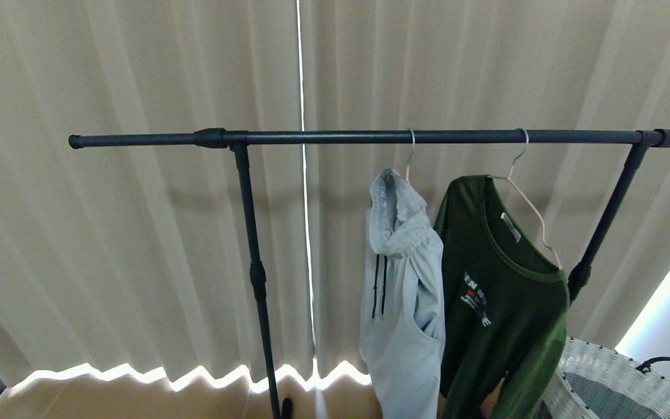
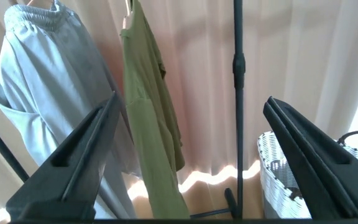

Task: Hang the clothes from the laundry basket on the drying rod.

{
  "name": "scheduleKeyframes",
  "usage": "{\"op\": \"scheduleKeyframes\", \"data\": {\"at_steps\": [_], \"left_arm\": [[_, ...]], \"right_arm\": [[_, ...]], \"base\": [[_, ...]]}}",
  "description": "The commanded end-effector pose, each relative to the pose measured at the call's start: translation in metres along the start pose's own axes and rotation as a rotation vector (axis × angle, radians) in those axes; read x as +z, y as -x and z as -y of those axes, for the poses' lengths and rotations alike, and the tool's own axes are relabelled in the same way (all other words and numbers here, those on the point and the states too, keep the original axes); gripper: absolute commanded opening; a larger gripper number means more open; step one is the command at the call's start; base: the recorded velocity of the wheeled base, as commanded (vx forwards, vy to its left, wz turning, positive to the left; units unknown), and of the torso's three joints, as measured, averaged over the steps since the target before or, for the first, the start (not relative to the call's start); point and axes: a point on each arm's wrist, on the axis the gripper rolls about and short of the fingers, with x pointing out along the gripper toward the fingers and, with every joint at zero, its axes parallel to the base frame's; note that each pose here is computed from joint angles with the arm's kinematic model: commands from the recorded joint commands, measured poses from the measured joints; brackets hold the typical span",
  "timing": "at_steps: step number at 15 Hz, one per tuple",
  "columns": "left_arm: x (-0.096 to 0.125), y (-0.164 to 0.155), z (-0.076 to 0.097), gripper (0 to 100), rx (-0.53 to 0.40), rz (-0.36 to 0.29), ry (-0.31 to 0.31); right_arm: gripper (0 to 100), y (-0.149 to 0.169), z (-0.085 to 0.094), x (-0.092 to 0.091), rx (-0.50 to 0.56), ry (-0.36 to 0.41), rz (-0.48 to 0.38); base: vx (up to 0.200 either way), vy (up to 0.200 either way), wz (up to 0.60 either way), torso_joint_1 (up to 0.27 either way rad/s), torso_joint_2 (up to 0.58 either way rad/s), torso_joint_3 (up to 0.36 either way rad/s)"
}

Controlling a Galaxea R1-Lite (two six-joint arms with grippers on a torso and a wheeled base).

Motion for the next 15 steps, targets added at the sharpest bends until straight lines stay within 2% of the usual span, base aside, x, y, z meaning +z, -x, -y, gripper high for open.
{"op": "scheduleKeyframes", "data": {"at_steps": [1, 3, 4, 6, 8, 10, 12, 13, 15], "left_arm": [[-0.0011, -0.0003, 0.0002, 100, -0.007, -0.014, -0.042], [-0.0086, 0.0001, -0.0009, 100, 0.085, -0.092, -0.047], [-0.0089, 0.0003, -0.0023, 100, 0.15, -0.098, -0.031], [-0.0086, 0.0005, -0.0027, 100, 0.17, -0.091, 0.013], [-0.0077, 0.0004, -0.0034, 100, 0.208, -0.083, 0.024], [-0.0081, 0.002, -0.0017, 100, 0.352, -0.075, 0.011], [-0.0083, 0.0029, -0.0015, 100, 0.356, -0.063, 0.018], [-0.0091, 0.0074, -0.0008, 100, 0.302, -0.007, 0.016], [-0.0093, 0.0081, 0.0013, 100, 0.204, 0.01, -0.004]], "right_arm": [[100, 0.0001, 0.0, 0.0002, -0.001, 0.0, 0.003], [100, 0.0001, 0.0002, 0.0001, -0.011, 0.0, 0.004], [100, 0.0001, 0.0002, 0.0001, -0.009, 0.0, 0.003], [100, 0.0001, 0.0002, 0.0001, -0.011, 0.0, 0.004], [100, 0.0001, 0.0002, 0.0001, -0.009, 0.001, 0.003], [100, 0.0001, 0.0002, 0.0001, -0.011, 0.003, 0.004], [100, 0.0001, 0.0002, 0.0001, -0.011, 0.003, 0.004], [100, 0.0001, 0.0002, 0.0001, -0.011, 0.003, 0.004], [100, 0.0001, 0.0002, 0.0001, -0.011, 0.003, 0.004]], "base": [[0.0, 0.0, 0.0, 0.0, 0.0, 0.0], [0.0, 0.0, 0.0, 0.0, 0.0, 0.0], [0.0, 0.0, 0.0, 0.0, 0.0, 0.0], [0.0, 0.0, 0.0, 0.0, 0.0, 0.0], [0.0, 0.0, 0.0, 0.0, 0.0, 0.0], [0.0, 0.0, 0.0, 0.0, 0.0, 0.0], [0.0, 0.0, 0.0, 0.0, 0.0, 0.0], [0.0, 0.0, 0.0, 0.0, 0.0, 0.0], [0.0, 0.0, 0.0, 0.0, 0.0, 0.0]]}}
